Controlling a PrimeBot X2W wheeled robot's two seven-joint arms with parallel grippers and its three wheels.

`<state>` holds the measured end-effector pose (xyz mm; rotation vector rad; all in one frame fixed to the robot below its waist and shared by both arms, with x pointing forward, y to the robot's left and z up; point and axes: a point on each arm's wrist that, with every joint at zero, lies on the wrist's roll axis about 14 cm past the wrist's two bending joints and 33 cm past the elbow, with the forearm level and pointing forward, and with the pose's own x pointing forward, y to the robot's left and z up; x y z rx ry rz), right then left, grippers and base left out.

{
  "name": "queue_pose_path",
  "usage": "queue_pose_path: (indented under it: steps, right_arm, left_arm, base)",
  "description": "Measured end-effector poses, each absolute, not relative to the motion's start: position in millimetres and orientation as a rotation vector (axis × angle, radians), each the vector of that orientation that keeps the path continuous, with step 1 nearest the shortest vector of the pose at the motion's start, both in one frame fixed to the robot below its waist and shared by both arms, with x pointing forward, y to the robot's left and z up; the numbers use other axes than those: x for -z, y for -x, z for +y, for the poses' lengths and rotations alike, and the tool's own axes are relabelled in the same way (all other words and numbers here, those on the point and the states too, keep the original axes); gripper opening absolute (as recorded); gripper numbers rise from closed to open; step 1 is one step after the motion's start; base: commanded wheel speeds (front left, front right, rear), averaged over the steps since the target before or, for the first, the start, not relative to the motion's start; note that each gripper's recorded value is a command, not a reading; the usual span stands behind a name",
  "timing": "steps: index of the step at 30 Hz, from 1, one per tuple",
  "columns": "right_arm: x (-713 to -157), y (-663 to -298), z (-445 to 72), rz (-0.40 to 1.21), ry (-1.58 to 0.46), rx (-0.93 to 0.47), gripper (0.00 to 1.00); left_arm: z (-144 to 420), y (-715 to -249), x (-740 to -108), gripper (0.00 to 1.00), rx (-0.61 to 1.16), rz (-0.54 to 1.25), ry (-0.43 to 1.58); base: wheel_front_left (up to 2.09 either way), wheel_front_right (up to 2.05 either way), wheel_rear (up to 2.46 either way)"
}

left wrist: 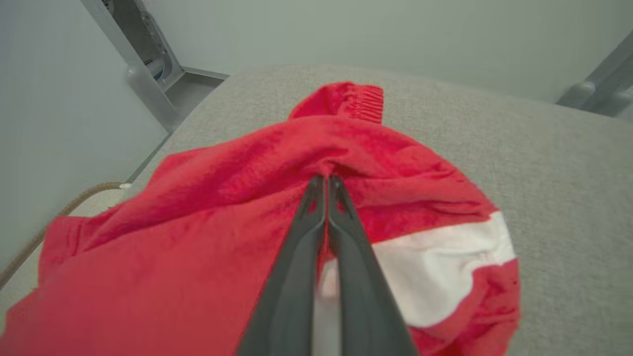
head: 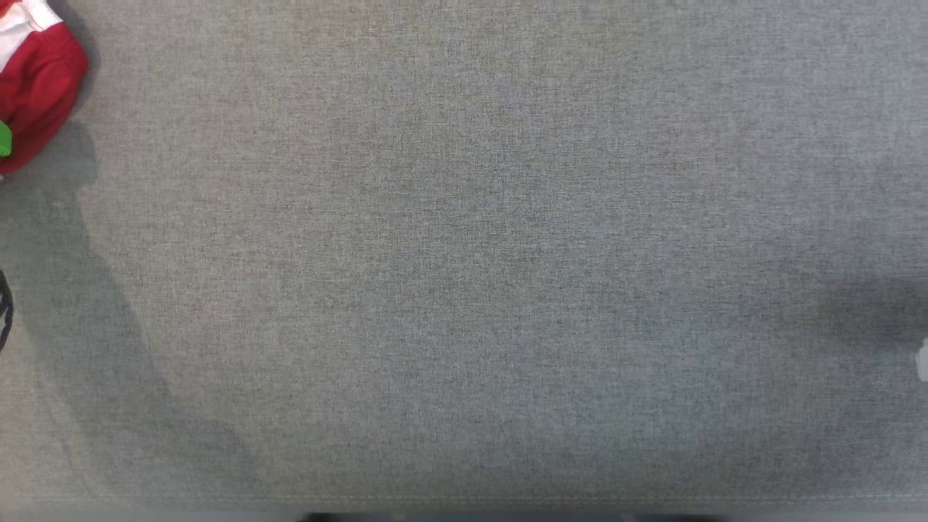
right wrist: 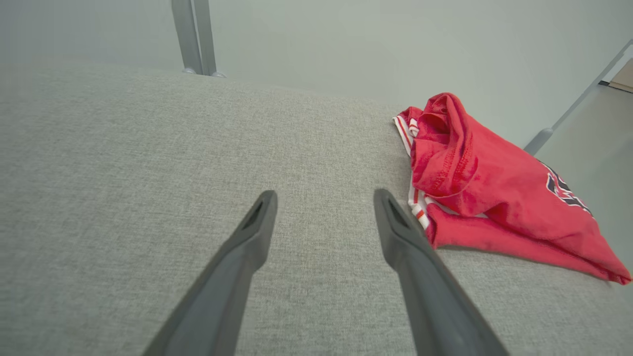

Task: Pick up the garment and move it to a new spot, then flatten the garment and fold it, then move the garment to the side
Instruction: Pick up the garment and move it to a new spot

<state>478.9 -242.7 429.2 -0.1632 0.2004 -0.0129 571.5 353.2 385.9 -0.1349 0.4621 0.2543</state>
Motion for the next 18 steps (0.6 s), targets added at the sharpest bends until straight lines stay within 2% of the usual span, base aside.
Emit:
queue_pose_path:
  steps: [11, 18]
  right_arm:
    - [-444, -466, -231, 0.142, 0.076, 0.016, 1.00]
    - [-459, -448, -234, 0.097, 0.029, 0.048, 1.00]
  left_arm:
    - [354, -602, -512, 0.00, -0.176, 0.103, -0.020]
    - [316, -613, -604, 0.00, -0.057, -0.108, -0.104]
  base:
    - [0.00, 0.00, 0.00]
    - [0.00, 0.00, 0.00]
